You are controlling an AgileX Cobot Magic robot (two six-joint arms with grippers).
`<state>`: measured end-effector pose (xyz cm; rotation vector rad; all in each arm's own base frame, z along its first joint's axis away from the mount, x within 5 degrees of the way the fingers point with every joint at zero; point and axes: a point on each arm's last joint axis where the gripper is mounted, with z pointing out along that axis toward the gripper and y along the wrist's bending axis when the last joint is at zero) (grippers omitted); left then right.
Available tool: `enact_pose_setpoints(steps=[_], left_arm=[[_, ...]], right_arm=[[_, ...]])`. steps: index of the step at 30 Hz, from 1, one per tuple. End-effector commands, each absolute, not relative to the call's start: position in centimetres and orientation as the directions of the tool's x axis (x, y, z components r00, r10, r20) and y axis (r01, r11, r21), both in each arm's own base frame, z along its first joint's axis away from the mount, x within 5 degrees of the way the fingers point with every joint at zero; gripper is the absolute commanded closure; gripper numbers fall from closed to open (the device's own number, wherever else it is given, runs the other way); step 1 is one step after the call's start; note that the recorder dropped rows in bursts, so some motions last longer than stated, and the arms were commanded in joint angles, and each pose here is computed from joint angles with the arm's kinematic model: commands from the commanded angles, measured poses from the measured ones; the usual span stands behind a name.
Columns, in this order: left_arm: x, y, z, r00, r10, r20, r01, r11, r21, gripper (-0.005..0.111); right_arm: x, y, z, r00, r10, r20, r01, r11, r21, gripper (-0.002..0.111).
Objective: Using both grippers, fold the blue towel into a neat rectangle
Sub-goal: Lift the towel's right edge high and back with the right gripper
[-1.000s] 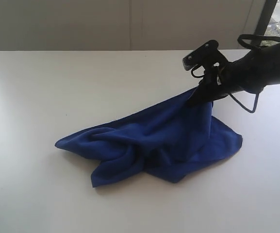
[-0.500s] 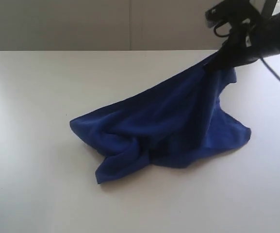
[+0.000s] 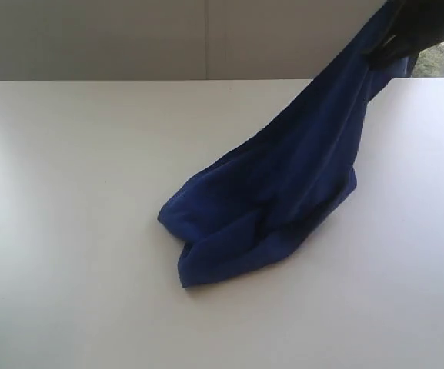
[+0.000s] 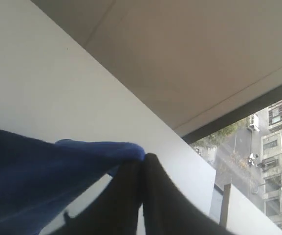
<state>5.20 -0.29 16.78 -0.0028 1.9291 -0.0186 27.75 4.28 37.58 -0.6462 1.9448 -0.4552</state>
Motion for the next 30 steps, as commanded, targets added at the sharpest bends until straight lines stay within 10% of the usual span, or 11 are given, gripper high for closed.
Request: enact_pose_setpoints(steps=[1, 30], left_arm=[[5.2, -0.3, 16.7, -0.35, -0.015, -0.937, 0.004, 1.0, -0.017, 0.107], [5.4, -0.4, 17.4, -0.272, -0.141, -0.952, -0.02, 0.99, -0.141, 0.107]], right_arm=[[25.9, 4.7, 38.9, -0.325, -0.655, -0.683, -0.256, 0.756, -0.603, 0.108], [24.9, 4.3, 38.5, -0.414, -0.649, -0.639, -0.28, 0.758, -0.588, 0.108]])
